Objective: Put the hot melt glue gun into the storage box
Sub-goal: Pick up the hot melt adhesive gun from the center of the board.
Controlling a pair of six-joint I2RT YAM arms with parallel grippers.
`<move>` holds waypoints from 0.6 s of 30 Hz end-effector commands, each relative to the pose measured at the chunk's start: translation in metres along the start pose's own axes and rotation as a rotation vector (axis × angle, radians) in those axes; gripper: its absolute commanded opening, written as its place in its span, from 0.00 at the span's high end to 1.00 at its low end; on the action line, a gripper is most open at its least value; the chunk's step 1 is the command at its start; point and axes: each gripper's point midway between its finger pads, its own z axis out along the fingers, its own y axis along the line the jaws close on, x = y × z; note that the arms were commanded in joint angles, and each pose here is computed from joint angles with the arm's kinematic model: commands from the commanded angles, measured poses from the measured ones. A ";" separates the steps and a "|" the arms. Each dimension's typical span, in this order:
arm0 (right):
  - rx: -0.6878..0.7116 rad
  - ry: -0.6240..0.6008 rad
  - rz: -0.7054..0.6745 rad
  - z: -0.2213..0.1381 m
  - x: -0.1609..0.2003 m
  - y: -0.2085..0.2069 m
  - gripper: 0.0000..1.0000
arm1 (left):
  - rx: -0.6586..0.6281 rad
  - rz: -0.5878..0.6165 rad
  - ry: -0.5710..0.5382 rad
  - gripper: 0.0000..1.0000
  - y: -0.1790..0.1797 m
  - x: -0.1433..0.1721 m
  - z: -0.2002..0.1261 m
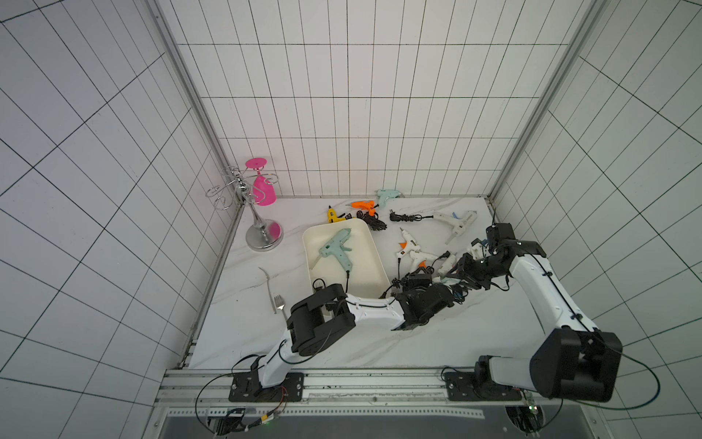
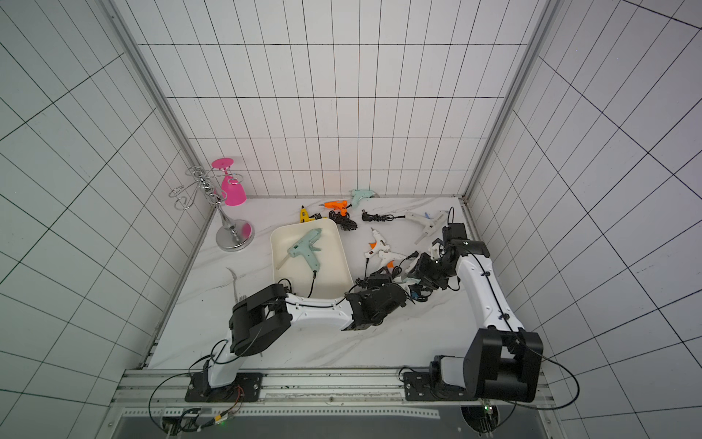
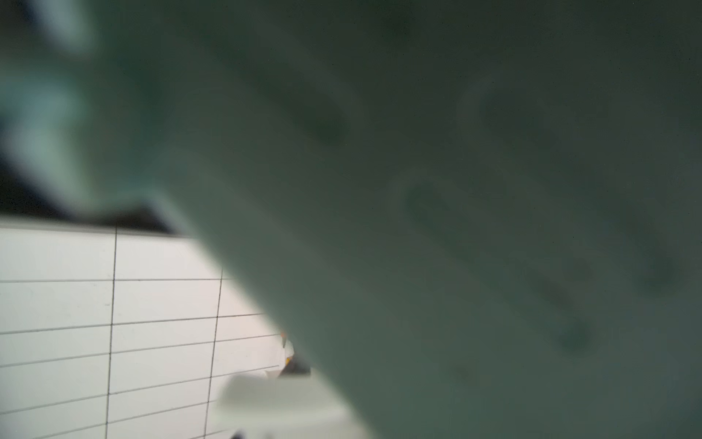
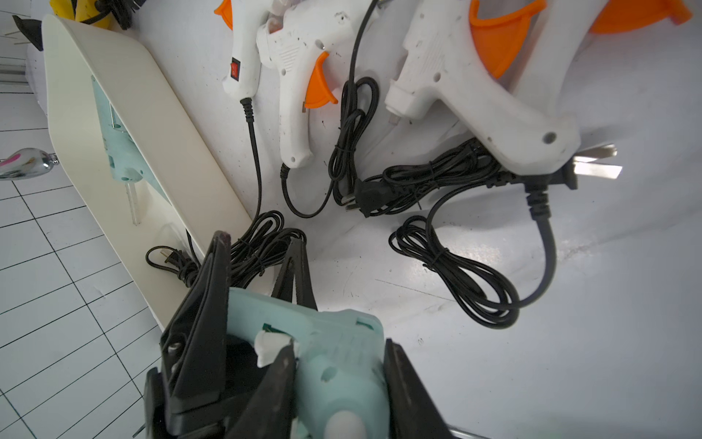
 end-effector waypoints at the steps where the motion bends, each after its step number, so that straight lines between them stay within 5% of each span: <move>1: -0.090 0.096 -0.016 -0.003 0.025 0.022 0.87 | -0.080 -0.071 -0.110 0.73 0.013 -0.023 -0.010; 4: -0.082 0.102 -0.022 0.001 0.026 0.020 0.87 | -0.070 -0.073 -0.124 0.86 0.013 -0.024 -0.013; 10: -0.110 0.111 -0.024 0.006 0.020 0.025 0.85 | 0.014 -0.074 -0.146 0.96 0.005 -0.018 -0.024; 14: -0.106 0.079 -0.070 0.000 0.011 0.029 0.57 | 0.107 -0.084 -0.174 0.98 0.006 -0.019 -0.040; 18: -0.073 -0.104 -0.144 -0.036 -0.021 0.033 0.34 | 0.259 -0.126 -0.212 0.98 0.015 -0.025 -0.070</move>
